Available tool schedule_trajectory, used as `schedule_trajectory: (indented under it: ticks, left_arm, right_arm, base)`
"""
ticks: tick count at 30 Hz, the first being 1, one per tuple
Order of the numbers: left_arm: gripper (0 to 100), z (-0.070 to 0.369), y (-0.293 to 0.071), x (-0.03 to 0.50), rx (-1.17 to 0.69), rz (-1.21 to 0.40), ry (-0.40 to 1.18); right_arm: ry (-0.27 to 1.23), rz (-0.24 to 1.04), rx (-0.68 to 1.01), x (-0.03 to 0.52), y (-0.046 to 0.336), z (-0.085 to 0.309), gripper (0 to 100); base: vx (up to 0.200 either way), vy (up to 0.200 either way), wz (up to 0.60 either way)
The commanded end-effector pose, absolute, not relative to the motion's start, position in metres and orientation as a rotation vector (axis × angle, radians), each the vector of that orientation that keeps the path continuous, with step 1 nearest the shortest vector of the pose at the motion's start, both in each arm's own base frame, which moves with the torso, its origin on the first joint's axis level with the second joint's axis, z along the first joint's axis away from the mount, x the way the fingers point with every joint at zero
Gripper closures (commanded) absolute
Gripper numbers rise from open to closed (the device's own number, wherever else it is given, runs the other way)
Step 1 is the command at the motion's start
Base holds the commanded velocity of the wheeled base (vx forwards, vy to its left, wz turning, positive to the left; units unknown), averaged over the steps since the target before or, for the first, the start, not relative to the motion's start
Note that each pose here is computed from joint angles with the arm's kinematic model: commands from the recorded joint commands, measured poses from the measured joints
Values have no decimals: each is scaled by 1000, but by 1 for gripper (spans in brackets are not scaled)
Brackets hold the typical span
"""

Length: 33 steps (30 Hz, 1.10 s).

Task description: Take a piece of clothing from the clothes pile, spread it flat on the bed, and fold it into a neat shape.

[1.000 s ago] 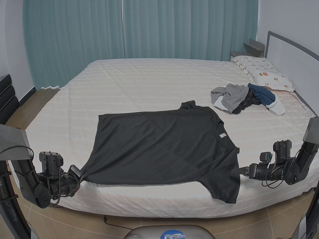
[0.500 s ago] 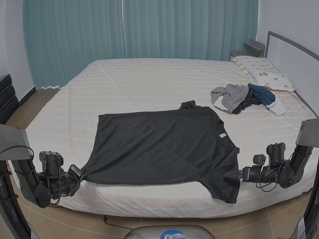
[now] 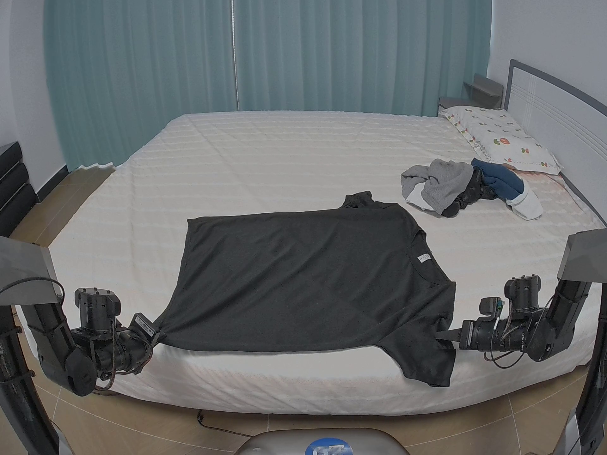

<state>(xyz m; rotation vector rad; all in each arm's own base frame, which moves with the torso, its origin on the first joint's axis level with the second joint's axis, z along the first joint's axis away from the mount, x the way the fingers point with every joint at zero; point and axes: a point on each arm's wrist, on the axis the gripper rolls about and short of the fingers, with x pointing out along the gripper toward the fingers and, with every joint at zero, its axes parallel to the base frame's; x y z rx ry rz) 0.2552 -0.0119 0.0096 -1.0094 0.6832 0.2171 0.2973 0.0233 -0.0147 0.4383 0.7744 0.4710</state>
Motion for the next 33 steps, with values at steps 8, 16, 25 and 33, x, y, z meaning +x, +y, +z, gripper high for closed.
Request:
schedule_trajectory:
  ticks: [8,16,25,33]
  left_arm:
    - [100,10,-12,253,-1000,214,685]
    - [100,9,-12,249,-986,220,694]
    - [100,10,-11,233,-885,198,732]
    - [100,10,-12,219,-776,174,761]
  right_arm:
    - [771,424,449,277,11,-6,100]
    - [773,390,468,254,1,6,100]
    - [811,385,468,222,3,13,100]
    - [838,372,471,207,2,14,100]
  base:
    - [0,0,0]
    - [0,0,0]
    - [0,0,0]
    - [0,0,0]
